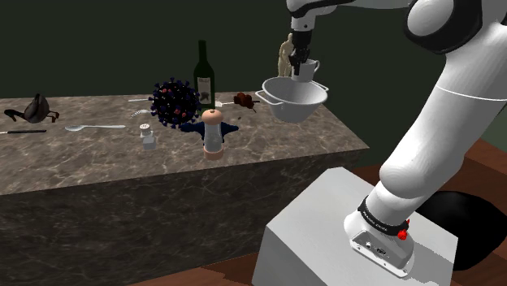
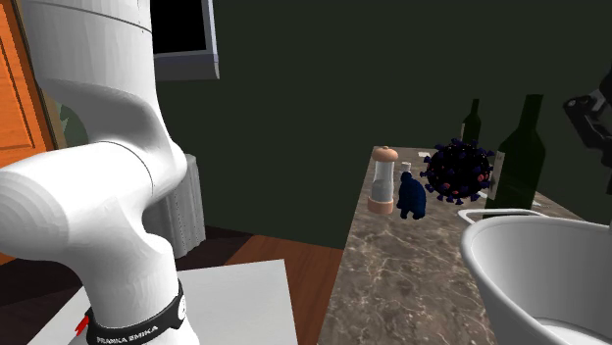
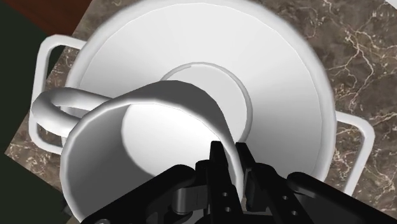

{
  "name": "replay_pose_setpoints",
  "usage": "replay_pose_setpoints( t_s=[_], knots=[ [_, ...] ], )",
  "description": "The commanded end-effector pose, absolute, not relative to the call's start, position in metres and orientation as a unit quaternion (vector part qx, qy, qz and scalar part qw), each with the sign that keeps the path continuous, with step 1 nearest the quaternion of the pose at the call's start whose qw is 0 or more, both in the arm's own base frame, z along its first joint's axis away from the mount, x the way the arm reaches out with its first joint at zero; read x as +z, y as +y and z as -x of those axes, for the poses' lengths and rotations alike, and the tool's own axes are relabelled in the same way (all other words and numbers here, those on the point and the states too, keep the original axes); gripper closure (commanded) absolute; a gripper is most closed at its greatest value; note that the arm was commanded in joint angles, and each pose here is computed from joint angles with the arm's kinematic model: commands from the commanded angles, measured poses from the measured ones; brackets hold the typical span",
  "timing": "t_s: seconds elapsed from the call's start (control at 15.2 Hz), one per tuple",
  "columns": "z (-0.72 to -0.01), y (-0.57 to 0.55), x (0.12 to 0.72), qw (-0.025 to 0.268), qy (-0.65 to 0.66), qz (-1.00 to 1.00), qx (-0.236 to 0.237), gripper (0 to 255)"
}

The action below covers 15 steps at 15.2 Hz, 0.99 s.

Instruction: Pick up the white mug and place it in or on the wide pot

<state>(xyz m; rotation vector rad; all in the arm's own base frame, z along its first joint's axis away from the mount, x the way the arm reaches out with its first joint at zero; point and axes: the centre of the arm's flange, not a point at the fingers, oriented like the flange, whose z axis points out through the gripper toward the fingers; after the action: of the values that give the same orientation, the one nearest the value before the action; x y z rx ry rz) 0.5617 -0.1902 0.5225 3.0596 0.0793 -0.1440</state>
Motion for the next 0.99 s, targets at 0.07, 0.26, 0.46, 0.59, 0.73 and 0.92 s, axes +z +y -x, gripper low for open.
replay_pose_setpoints(
  t_s=[0.07, 0.26, 0.46, 0.59, 0.73, 0.92],
  knots=[
    [-0.562, -0.19, 0.507, 0.039, 0.026, -0.998, -0.047, 255],
    [-0.562, -0.19, 0.492, 0.039, 0.026, -0.998, -0.047, 255],
    [-0.562, -0.19, 0.479, 0.039, 0.026, -0.998, -0.047, 255],
    [-0.562, -0.19, 0.479, 0.039, 0.026, -0.998, -0.047, 255],
    [-0.562, -0.19, 0.479, 0.039, 0.026, -0.998, -0.047, 255],
    [-0.562, -0.19, 0.479, 0.039, 0.026, -0.998, -0.047, 255]
  ],
)
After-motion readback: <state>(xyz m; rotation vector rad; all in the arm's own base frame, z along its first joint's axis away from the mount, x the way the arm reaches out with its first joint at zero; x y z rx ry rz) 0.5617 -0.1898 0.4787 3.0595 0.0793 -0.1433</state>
